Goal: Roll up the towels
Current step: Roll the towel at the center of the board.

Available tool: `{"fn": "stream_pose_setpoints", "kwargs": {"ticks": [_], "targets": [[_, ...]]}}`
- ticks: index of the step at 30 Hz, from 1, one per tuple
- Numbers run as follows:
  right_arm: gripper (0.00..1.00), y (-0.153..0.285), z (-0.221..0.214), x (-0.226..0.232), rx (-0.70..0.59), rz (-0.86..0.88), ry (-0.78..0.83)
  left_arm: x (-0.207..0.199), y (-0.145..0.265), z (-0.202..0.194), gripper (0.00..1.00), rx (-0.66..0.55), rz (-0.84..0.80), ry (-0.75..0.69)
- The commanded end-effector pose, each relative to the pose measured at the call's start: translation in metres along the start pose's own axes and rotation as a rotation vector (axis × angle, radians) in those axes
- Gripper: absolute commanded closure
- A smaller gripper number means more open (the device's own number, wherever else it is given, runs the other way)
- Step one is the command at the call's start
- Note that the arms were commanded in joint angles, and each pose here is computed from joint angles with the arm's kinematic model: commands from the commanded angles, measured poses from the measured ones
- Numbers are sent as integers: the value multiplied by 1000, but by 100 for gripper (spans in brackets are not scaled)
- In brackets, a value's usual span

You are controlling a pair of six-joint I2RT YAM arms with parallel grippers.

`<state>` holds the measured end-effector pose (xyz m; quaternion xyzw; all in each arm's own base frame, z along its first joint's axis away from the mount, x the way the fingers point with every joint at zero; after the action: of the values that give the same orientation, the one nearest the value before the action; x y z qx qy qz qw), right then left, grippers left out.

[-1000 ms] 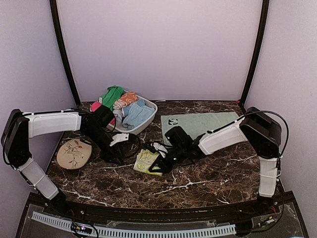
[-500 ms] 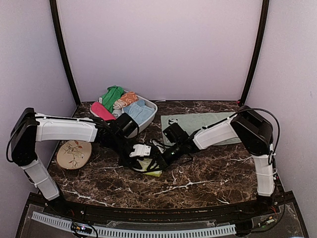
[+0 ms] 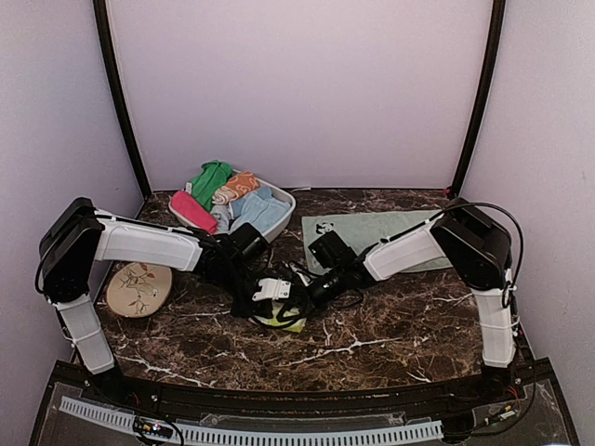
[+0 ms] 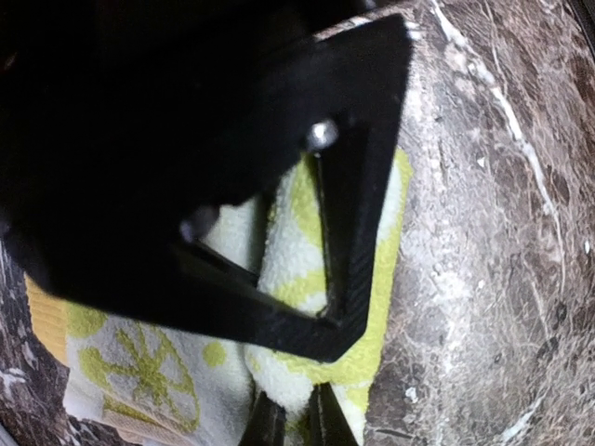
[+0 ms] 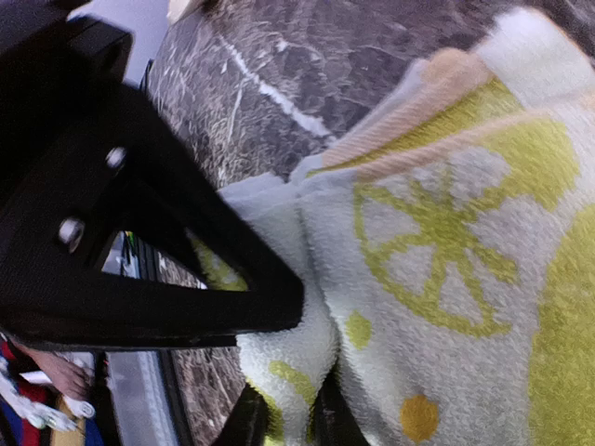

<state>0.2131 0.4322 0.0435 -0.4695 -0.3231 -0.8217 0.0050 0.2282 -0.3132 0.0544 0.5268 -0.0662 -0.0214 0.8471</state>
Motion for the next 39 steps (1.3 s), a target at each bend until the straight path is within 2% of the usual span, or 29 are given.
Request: {"fn": "stream_pose_setpoints", "kwargs": {"ticks": [1, 5, 10, 13, 14, 15, 16, 17, 18, 19, 22, 24, 25, 27, 29, 32, 34, 39], "targets": [[75, 11, -9, -14, -68, -29, -111, -13, -13, -14, 99, 26, -104, 97], [64, 40, 10, 7, -255, 29, -76, -19, -10, -18, 100, 2, -187, 180], [55, 62, 9, 13, -344, -2, -39, -26, -5, -20, 100, -12, -309, 265], [45, 84, 5, 17, -418, -99, 37, -33, -1, -24, 100, 20, -376, 291], [40, 92, 3, 18, -448, -152, 75, -34, 2, -24, 100, 28, -389, 296], [28, 100, 0, 18, -464, -223, 121, -38, 6, -24, 100, 33, -408, 297], [21, 110, -1, 17, -493, -317, 171, -41, 10, -22, 100, 33, -429, 298], [19, 124, -1, 22, -536, -403, 231, -45, 13, -22, 100, 35, -450, 302], [4, 137, -2, 27, -583, -475, 280, -48, 16, -21, 100, 41, -468, 304], [1, 153, -1, 30, -640, -542, 315, -50, 18, -21, 100, 46, -480, 307], [0, 209, -2, 26, -859, -762, 267, -54, 17, -24, 100, 68, -502, 314], [0, 234, -14, 14, -917, -848, 166, -54, 13, -25, 100, 86, -521, 325], [0, 243, -19, 14, -963, -828, 151, -54, 11, -24, 100, 89, -534, 335], [0, 242, -29, 27, -994, -724, 248, -49, 6, -20, 100, 87, -547, 354], [0, 231, -32, 42, -942, -710, 387, -43, 0, -18, 100, 87, -557, 375], [0, 204, -44, 48, -741, -957, 603, -34, -9, -19, 100, 94, -586, 417], [0, 184, -55, 53, -619, -1021, 737, -26, -18, -27, 100, 126, -594, 461], [1, 124, -77, 85, -456, -1012, 1064, -22, -19, -28, 100, 120, -605, 490]]}}
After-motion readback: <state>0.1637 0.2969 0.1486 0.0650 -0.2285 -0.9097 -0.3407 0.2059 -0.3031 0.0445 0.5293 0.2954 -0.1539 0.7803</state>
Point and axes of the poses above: each gripper's point midway between its finger pads, its own y axis back along the fingers, its own x axis along the line the jaws close on, z = x × y, the point moved 2 cm from there along y, back along the fingers
